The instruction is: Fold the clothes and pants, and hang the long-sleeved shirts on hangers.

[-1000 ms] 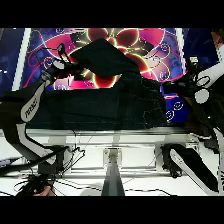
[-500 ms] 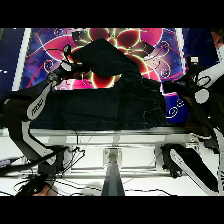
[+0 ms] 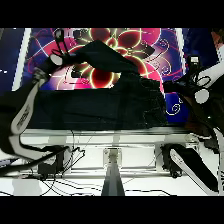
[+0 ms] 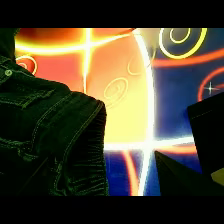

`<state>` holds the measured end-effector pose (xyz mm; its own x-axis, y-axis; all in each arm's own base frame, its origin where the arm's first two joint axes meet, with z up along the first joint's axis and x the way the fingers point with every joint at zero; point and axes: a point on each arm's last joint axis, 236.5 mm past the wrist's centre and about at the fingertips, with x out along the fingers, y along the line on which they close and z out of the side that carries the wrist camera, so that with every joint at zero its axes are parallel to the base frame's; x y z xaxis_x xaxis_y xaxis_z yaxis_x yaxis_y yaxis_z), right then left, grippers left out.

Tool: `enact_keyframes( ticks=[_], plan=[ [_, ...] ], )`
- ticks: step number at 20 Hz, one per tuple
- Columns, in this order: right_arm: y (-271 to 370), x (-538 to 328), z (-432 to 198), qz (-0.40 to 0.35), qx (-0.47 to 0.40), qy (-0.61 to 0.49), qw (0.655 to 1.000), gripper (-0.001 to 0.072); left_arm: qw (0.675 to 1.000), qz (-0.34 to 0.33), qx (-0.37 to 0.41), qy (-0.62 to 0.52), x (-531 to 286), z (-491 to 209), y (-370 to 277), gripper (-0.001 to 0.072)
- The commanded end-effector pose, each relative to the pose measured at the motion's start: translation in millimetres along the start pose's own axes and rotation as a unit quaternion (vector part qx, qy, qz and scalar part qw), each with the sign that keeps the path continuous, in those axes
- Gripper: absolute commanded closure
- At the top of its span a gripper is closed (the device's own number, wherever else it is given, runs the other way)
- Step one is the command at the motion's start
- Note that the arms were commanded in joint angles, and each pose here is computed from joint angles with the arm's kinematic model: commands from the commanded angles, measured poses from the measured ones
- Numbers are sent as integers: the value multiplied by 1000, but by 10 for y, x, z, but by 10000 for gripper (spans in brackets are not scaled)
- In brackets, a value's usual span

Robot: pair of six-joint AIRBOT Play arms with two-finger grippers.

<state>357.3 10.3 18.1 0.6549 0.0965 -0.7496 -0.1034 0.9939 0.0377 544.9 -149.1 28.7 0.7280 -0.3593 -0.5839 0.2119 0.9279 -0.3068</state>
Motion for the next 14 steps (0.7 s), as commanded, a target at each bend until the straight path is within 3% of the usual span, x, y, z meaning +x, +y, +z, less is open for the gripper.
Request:
enact_keyframes(
  ticks=[1,8,14],
  plan=[
    [3,1,-1,0,0,0,1000,18,989,37,145,-14,-785,391,-59,692],
    [4,1,-1,1,0,1,1000,17,963,54,242,-109,-2261,964,-477,692],
    [77,144,-307,20,20,66,997,18,940,82,296,-149,-2715,1124,-524,692]
  ],
)
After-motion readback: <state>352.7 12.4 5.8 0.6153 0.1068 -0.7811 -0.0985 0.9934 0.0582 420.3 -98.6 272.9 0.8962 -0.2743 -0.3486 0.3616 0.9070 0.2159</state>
